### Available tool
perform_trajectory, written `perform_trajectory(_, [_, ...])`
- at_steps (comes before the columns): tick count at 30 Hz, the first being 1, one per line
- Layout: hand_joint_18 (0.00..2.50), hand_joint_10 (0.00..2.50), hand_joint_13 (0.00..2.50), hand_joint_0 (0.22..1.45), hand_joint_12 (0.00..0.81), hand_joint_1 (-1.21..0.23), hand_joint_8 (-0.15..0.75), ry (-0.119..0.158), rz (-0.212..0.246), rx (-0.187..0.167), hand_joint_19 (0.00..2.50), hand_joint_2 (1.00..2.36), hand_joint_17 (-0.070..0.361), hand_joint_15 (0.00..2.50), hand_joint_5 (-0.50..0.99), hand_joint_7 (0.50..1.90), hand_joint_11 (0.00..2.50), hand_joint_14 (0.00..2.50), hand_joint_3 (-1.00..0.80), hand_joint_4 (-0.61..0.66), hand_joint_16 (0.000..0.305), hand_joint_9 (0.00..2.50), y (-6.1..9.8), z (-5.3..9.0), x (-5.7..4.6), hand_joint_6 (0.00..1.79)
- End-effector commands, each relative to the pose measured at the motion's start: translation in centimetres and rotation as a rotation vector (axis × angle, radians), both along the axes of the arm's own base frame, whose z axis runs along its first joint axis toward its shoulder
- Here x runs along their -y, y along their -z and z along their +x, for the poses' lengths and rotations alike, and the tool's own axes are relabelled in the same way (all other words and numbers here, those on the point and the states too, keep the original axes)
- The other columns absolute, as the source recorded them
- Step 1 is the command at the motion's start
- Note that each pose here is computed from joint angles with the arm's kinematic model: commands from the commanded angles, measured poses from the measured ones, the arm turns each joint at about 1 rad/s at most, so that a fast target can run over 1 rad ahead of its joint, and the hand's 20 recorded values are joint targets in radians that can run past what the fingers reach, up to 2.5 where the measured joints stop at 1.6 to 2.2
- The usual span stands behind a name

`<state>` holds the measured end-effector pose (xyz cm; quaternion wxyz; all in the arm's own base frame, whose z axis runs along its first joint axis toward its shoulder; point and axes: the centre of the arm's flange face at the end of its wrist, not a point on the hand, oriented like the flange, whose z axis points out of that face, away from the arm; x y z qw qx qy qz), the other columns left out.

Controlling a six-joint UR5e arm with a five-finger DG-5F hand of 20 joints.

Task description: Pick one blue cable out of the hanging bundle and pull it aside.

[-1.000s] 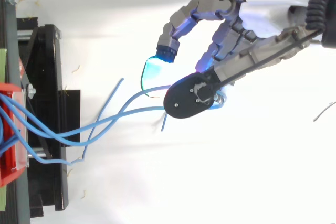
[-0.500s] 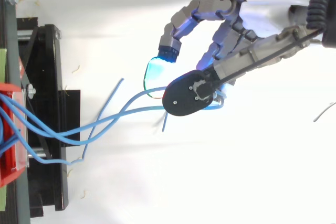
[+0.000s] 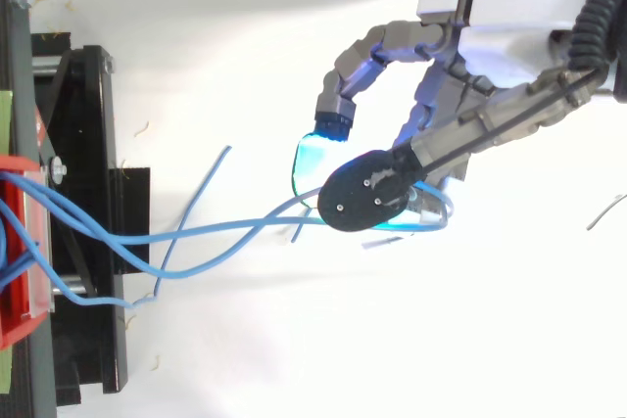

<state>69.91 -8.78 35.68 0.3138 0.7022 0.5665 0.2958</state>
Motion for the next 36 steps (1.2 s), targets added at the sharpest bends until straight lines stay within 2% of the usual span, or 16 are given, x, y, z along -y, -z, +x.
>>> perform_trajectory(1, [0.95,0.02,1.16,0.56,0.396,-0.75,0.295,-0.012,0.008,-0.003,0.68,1.01,0.141,0.61,-0.04,0.77,0.52,0.02,-0.29,0.01,0.063,1.31,0.0,0.0,-0.1,0.86])
perform_trajectory(7, [0.87,0.02,1.12,0.51,0.365,-0.74,0.269,-0.016,0.005,-0.009,0.73,1.0,0.122,0.64,-0.05,0.79,0.53,0.03,-0.44,0.01,0.054,1.27,-0.2,-0.2,-0.1,0.87])
perform_trajectory(13, [0.86,0.02,1.11,0.49,0.361,-0.74,0.266,-0.017,-0.002,-0.004,0.74,1.0,0.119,0.64,-0.05,0.79,0.53,0.03,-0.5,0.01,0.053,1.26,-0.6,-0.3,0.2,0.86])
perform_trajectory(23, [0.87,0.02,1.12,0.51,0.352,-0.82,0.258,-0.016,-0.005,-0.012,0.73,1.0,0.115,0.65,-0.05,0.82,0.54,0.03,-0.5,0.0,0.051,1.28,-0.8,-0.6,0.4,0.86])
perform_trajectory(29, [0.86,0.02,1.12,0.53,0.342,-0.75,0.246,-0.017,-0.003,-0.013,0.74,1.0,0.11,0.66,-0.05,0.83,0.53,0.03,-0.5,-0.01,0.049,1.3,-0.8,-0.6,0.4,0.86])
perform_trajectory(34, [0.86,0.03,1.12,0.53,0.346,-0.73,0.246,-0.035,0.012,-0.025,0.73,1.0,0.112,0.65,-0.05,0.83,0.55,0.03,-0.5,-0.01,0.05,1.31,-0.7,-0.7,0.2,0.86])
perform_trajectory(35, [0.86,0.02,1.12,0.52,0.347,-0.73,0.247,-0.044,0.018,-0.032,0.73,1.0,0.112,0.65,-0.05,0.84,0.54,0.03,-0.5,0.0,0.05,1.31,-0.7,-0.8,0.1,0.86])
perform_trajectory(36, [0.86,0.02,1.12,0.53,0.347,-0.73,0.249,-0.066,0.036,-0.058,0.73,1.0,0.112,0.65,-0.05,0.83,0.54,0.03,-0.5,-0.01,0.05,1.3,-0.7,-1.2,-0.1,0.86])
